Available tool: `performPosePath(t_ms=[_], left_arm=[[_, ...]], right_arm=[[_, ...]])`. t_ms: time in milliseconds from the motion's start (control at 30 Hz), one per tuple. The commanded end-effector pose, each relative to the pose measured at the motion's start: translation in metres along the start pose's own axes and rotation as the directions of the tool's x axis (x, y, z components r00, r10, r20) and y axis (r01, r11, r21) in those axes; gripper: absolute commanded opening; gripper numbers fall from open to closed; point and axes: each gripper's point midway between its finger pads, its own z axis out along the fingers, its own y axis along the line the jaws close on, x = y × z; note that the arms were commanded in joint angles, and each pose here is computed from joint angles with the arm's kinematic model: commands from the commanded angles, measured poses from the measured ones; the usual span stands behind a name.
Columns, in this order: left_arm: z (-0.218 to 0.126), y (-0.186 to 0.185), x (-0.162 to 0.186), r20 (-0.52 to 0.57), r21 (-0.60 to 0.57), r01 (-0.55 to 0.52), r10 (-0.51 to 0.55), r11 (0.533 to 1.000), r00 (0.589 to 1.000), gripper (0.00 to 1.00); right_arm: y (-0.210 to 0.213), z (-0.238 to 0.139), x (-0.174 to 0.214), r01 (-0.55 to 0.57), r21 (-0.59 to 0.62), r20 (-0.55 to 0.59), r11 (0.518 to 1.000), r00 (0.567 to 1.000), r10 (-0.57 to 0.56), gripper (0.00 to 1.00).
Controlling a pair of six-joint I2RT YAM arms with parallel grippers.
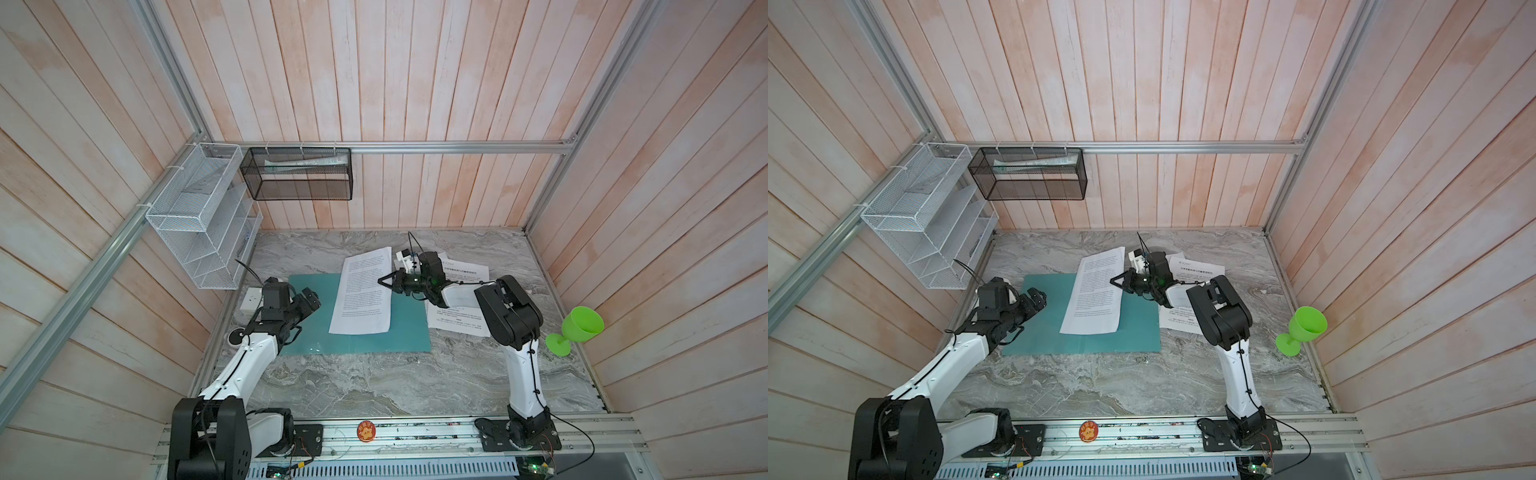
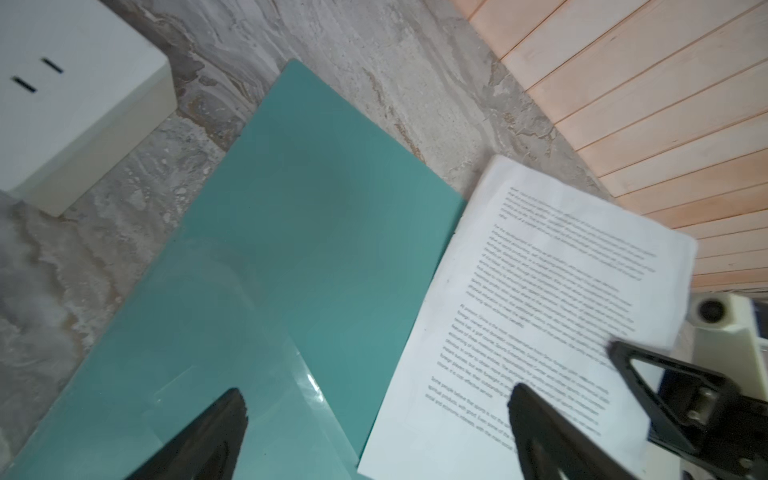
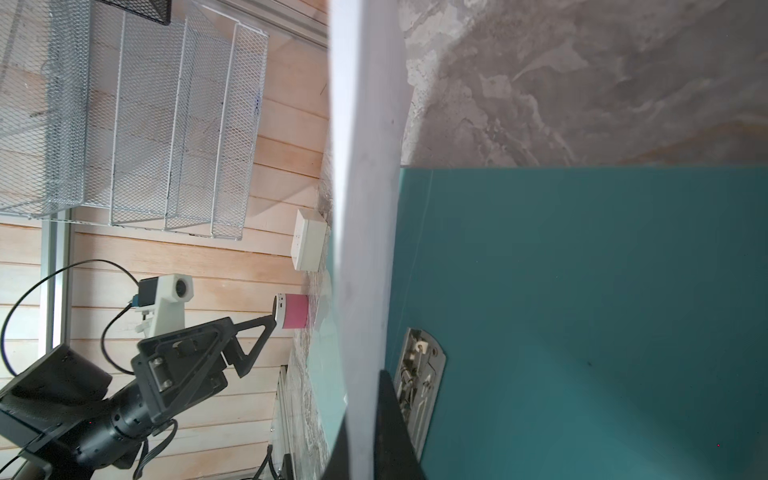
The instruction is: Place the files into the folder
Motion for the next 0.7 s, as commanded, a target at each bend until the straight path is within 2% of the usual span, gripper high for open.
performPosePath(t_ms=[0,300,467,667], left_arm=[[0.002,0.036,0.018,-0.058,-0.159,0.002,-0.011,0.987,0.998,1.0],[0.015,0.061,0.014,-0.126,-0.195,0.003,-0.028,0.981,0.992,1.0],[0.019,0.079,0.024,-0.161,-0.23,0.005,-0.043,0.973,0.986,1.0],[0.019,0.101,0.025,-0.143,-0.307,0.023,-0.07,0.951,0.987,1.0]], right_arm=[[0.013,-0.012,-0.004,0.078,0.025,0.02,0.997,0.997,-0.079,0.0],[0.004,-0.017,0.003,0.087,0.053,0.023,0.995,0.996,-0.088,0.0],[0.007,-0.021,0.002,0.102,0.05,0.032,0.994,0.994,-0.104,0.0],[0.008,-0.02,0.005,0.108,0.042,0.023,0.993,0.994,-0.109,0.0]])
